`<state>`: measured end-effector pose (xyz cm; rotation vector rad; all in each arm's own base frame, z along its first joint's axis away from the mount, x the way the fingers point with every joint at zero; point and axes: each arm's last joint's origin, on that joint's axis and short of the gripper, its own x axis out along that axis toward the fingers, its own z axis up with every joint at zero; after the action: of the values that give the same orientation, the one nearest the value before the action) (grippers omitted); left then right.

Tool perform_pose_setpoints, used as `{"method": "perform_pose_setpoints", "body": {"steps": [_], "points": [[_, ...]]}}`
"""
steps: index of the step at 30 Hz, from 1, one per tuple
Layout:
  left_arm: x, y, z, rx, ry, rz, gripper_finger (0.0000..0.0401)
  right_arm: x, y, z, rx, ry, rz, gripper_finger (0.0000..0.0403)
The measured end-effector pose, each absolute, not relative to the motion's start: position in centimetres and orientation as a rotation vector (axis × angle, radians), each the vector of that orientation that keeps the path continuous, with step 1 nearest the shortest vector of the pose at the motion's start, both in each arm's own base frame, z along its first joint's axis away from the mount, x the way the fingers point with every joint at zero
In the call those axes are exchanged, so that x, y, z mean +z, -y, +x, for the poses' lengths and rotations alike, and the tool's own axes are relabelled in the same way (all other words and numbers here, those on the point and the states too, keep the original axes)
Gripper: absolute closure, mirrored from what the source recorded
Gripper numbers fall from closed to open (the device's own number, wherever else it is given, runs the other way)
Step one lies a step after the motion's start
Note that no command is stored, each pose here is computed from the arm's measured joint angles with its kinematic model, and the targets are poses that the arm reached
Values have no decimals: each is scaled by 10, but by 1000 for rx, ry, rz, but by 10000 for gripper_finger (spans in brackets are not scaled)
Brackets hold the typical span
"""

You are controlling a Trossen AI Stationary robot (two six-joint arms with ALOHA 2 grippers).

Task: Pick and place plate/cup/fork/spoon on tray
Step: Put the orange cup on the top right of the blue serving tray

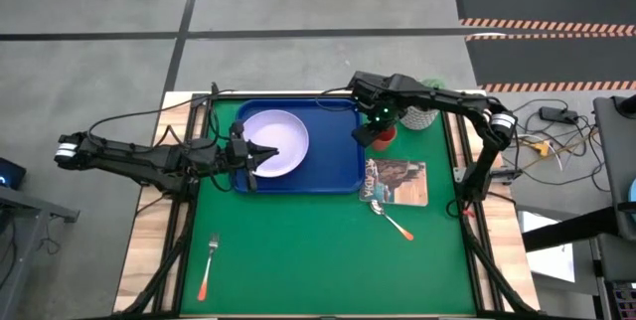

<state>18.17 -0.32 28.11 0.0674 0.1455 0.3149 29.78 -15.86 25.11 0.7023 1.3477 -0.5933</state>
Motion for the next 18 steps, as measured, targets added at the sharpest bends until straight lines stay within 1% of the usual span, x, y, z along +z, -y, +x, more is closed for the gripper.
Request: {"method": "perform_pose_setpoints", "body": {"steps": [5, 18], "points": [[281, 3, 182, 315, -146, 68, 400, 244, 158, 297, -599, -1355, 709, 245], [281, 3, 182, 315, -146, 68, 400, 243, 159, 299, -598, -1327, 702, 245]]}}
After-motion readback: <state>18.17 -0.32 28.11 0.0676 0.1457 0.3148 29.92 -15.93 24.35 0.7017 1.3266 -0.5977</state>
